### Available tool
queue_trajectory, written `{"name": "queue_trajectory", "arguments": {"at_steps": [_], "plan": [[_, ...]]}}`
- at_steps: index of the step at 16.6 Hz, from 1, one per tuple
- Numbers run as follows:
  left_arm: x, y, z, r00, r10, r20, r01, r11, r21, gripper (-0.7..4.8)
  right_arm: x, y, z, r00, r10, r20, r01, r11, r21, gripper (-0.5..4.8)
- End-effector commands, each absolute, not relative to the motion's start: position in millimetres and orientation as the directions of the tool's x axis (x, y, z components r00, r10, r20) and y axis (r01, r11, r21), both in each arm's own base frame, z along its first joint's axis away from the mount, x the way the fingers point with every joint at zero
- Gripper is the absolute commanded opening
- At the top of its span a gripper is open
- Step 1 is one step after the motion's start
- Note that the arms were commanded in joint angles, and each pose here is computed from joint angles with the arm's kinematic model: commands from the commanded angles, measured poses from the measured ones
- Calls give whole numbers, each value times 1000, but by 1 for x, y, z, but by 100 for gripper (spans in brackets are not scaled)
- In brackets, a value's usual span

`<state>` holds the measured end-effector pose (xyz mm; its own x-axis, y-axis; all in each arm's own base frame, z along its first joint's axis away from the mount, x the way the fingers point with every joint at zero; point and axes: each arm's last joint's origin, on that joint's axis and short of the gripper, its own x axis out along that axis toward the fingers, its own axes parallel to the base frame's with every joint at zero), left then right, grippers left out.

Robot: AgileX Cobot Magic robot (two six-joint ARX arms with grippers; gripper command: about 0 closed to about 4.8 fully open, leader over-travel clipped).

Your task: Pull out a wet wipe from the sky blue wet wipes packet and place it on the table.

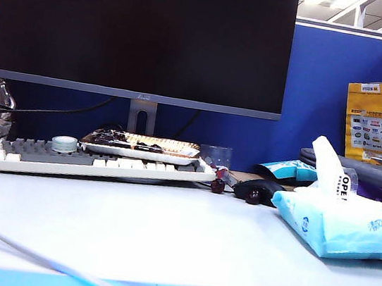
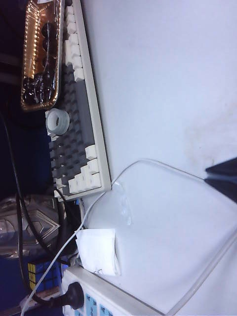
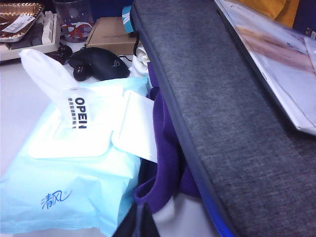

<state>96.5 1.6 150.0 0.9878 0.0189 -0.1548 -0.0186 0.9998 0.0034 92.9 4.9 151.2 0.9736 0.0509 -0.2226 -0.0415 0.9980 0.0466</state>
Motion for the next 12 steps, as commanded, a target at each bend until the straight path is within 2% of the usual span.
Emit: {"name": "queue_trajectory", "arguments": {"at_steps": [1, 7, 9, 12], "plan": [[96, 2, 149, 986, 19, -166, -19, 1000, 0, -4, 93, 5, 151, 974, 46, -223, -36, 998, 49, -5], [96, 2, 149, 986, 19, -166, -19, 1000, 0, -3, 93, 5, 154, 978, 50, -201, -41, 998, 52, -5], [96, 2, 149, 986, 19, -166, -19, 1000, 0, -3, 93, 5, 165, 991, 55, -123, -44, 995, 85, -5], [96, 2, 149, 986, 19, -166, -19, 1000, 0, -4, 81, 4, 218, 996, 54, 73, -67, 980, 185, -5]]}}
